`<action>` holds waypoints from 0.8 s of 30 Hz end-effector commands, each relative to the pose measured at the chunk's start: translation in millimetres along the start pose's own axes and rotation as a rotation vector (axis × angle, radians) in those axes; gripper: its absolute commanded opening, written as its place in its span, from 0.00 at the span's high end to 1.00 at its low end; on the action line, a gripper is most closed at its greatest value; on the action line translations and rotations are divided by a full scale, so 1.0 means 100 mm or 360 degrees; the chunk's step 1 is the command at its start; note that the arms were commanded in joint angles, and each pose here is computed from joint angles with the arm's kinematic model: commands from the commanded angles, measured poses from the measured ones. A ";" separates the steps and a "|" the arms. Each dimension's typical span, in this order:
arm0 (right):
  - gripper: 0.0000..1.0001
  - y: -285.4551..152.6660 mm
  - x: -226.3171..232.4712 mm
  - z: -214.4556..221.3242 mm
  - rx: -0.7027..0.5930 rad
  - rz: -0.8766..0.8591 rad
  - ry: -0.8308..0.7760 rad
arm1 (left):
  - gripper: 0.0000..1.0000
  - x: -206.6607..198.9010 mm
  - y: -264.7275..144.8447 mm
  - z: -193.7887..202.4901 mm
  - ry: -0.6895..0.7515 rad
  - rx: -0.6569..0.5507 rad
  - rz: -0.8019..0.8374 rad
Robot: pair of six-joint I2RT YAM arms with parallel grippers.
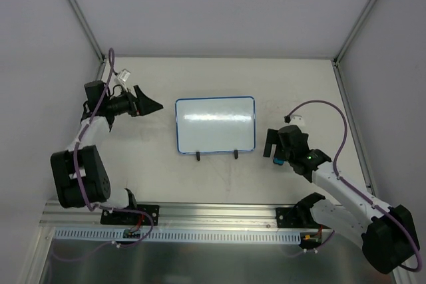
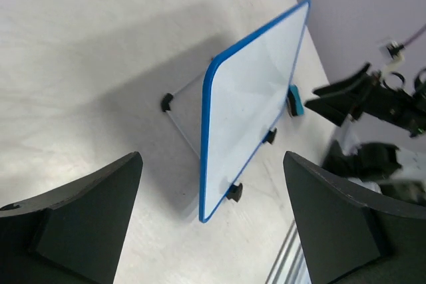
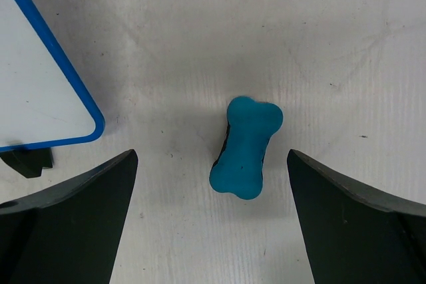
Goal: Erase the whiteboard
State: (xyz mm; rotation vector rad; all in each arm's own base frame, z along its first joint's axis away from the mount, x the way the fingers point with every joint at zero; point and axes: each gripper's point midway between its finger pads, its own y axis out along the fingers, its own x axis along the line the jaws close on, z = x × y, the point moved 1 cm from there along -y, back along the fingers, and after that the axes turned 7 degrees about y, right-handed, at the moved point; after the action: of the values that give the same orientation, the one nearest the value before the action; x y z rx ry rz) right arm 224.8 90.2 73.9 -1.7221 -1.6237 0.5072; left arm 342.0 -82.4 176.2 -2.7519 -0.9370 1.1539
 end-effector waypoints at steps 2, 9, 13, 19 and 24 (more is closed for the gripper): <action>0.01 -0.05 0.06 -0.09 -0.0087 -0.0090 0.0012 | 0.01 -0.03 -0.36 -0.39 0.0156 -0.0313 -0.0456; 0.01 -0.10 0.12 -0.12 -0.0120 -0.0178 -0.0007 | 0.01 -0.09 -0.90 -0.19 0.0074 -0.0580 -0.1057; 0.01 -0.16 0.16 -0.19 -0.0172 -0.0236 -0.0069 | 0.01 -0.11 -0.95 0.14 0.0020 -0.0643 -0.1085; 0.01 -0.31 0.20 -0.31 -0.0334 -0.0349 -0.0057 | 0.01 -0.55 -0.89 0.11 0.0082 -0.0584 -0.0834; 0.01 -0.29 0.14 -0.28 -0.0441 -0.0386 -0.0003 | 0.01 -0.66 -0.90 0.22 0.0066 -0.0459 -0.0812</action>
State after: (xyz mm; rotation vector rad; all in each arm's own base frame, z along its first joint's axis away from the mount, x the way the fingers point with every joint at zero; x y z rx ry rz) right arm 222.1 97.3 112.5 -1.6709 -1.9010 0.2424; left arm 256.2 -37.4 211.6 -2.4201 -1.8794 0.9264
